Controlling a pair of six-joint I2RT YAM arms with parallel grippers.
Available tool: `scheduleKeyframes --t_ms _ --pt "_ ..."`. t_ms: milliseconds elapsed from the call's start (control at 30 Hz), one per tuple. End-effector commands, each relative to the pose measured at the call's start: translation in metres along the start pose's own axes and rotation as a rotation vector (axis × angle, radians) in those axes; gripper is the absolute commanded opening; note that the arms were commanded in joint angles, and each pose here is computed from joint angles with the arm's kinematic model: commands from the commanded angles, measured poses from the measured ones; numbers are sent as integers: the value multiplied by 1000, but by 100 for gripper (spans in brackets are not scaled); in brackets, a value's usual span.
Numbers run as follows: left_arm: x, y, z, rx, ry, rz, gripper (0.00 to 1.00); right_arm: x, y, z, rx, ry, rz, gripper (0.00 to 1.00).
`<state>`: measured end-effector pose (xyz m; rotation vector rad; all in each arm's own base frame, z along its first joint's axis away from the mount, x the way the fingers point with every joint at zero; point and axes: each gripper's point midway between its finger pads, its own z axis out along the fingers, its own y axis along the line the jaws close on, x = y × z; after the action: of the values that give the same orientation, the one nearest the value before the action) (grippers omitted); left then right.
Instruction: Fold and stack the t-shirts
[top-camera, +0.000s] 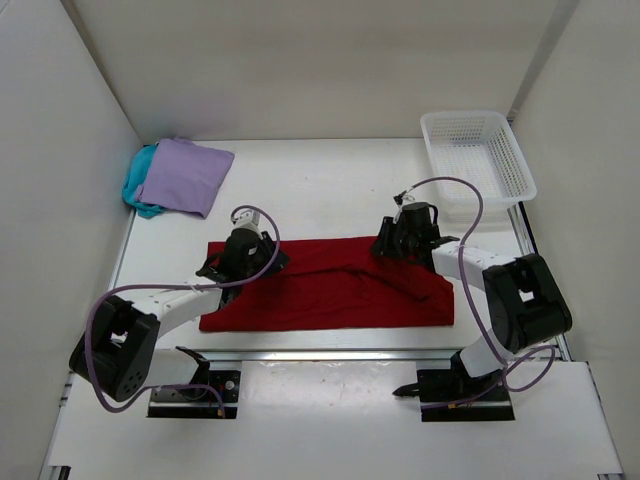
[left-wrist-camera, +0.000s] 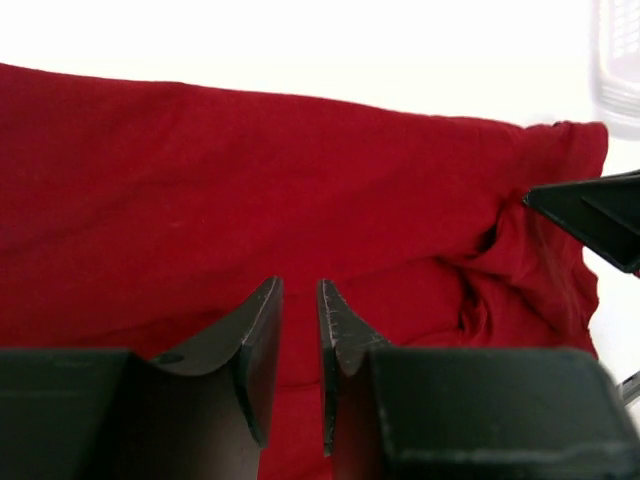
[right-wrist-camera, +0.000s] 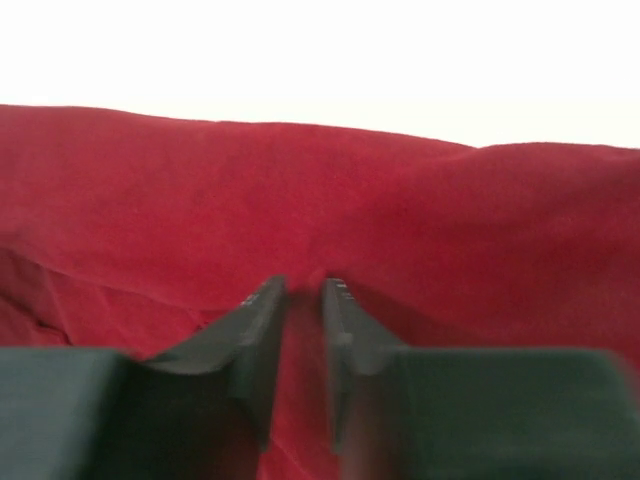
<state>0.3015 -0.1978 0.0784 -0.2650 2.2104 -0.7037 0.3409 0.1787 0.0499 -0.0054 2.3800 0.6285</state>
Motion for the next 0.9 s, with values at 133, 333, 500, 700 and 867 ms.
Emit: scheduleKeyframes --t_ms 133,333,500,700,867 --pt "-8 -7 -2 33 -34 -33 31 -14 15 -16 -99 -66 49 3" --pt "-16 -4 -5 37 -58 -50 31 15 42 -47 -127 -14 6 0" --pt "-12 -6 -4 51 -44 -58 31 49 62 -69 -140 14 -19 0" --pt "-16 -10 -4 61 -52 -61 31 88 82 -75 -173 88 -23 1" --pt "-25 -13 -3 70 -65 -66 31 105 106 -82 -259 125 -29 8"
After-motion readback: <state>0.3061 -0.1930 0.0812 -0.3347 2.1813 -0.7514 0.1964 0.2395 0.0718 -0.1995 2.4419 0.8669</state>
